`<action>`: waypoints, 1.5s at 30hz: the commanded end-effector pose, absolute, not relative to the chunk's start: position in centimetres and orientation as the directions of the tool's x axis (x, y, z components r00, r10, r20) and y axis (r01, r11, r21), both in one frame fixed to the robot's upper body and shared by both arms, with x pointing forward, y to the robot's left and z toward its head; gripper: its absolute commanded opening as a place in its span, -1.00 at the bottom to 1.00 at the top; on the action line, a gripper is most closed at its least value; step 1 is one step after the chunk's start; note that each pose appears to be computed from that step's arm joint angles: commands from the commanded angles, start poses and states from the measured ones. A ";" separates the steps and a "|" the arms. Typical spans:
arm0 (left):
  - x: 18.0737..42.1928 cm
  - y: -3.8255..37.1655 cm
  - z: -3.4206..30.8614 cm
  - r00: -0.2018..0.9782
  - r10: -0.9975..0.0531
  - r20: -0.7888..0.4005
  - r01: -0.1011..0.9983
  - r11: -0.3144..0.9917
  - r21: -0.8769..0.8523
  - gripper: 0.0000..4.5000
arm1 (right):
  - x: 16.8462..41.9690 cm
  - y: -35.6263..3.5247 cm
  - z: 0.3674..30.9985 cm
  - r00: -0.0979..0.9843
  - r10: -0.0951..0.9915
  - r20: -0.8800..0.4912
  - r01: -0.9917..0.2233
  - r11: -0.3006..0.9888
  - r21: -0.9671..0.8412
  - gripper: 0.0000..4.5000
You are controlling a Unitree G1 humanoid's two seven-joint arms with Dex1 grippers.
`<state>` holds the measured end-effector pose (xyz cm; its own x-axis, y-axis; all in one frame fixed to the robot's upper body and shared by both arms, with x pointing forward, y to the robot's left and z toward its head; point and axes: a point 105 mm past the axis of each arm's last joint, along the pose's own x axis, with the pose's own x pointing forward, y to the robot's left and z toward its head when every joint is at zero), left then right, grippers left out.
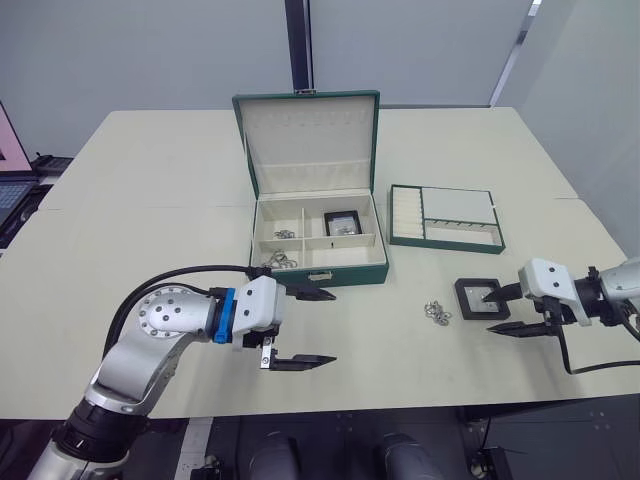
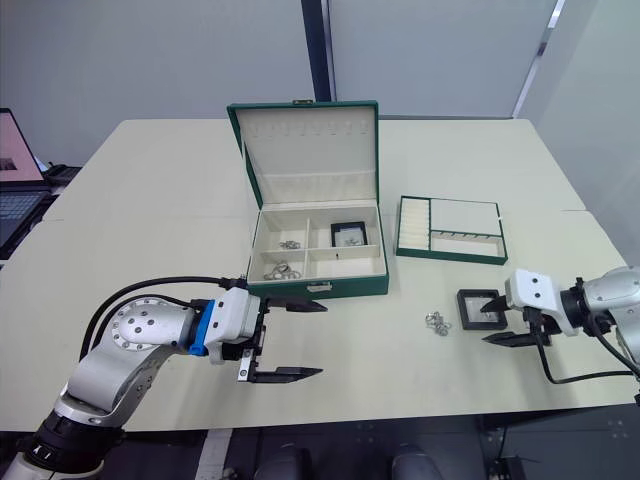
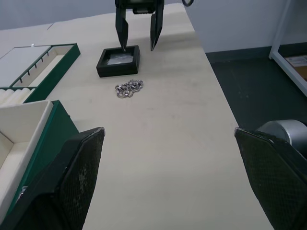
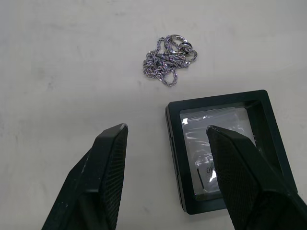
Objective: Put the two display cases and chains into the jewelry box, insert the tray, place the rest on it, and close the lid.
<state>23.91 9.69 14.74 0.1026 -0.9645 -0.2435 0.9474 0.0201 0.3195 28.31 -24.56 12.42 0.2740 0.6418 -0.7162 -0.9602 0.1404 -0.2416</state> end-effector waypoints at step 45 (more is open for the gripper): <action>24.3 7.9 16.0 0.163 -0.980 -0.112 0.936 0.118 0.332 1.00 | 29.8 -24.7 13.2 0.281 0.631 -0.723 -0.956 0.113 -0.272 -0.99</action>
<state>24.41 8.18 15.35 0.1608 -0.9779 -0.1338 0.9451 0.1135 0.3063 29.55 -24.68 11.05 0.2439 0.6231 -0.7431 -0.9689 0.1230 -0.2149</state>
